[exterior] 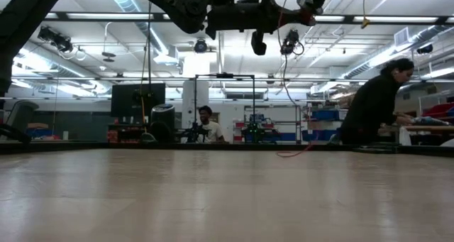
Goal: Coil cords
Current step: Coil the red wire cable onto the black spool
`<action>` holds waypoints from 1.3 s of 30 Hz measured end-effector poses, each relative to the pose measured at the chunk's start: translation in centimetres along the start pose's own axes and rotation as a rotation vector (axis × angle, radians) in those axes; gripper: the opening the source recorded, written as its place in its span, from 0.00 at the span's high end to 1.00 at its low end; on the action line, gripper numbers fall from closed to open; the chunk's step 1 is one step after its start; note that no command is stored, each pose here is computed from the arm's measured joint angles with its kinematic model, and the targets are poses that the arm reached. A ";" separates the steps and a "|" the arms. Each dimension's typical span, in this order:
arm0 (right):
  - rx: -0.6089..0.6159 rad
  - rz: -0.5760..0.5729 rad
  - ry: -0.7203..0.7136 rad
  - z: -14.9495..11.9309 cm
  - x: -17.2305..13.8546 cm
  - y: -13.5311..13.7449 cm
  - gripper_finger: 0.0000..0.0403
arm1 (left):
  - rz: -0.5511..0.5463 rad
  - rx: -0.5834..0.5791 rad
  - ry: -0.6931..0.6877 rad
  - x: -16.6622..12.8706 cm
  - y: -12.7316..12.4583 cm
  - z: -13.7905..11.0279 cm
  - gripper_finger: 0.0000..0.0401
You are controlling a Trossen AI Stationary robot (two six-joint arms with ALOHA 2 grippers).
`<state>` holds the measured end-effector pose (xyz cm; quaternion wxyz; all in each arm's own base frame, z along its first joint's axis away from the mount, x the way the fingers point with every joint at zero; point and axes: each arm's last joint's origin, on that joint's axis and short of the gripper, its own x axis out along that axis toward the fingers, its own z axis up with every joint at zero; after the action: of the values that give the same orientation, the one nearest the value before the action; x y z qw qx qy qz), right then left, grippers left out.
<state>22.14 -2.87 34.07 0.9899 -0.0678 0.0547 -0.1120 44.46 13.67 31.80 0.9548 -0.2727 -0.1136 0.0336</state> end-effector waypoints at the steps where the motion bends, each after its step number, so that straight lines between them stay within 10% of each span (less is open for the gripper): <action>1: -0.001 0.001 0.007 -0.1 0.1 0.0 1.00 | 0.001 0.000 0.000 0.0 0.0 0.0 1.00; 39: -0.190 -0.038 0.156 -0.6 0.7 -0.3 1.00 | 0.045 0.071 -0.004 0.1 -0.4 -0.3 1.00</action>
<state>22.68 -3.43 33.47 0.9694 -0.1534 0.1408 -0.1299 44.64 13.23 31.78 0.9626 -0.2411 -0.1082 0.0598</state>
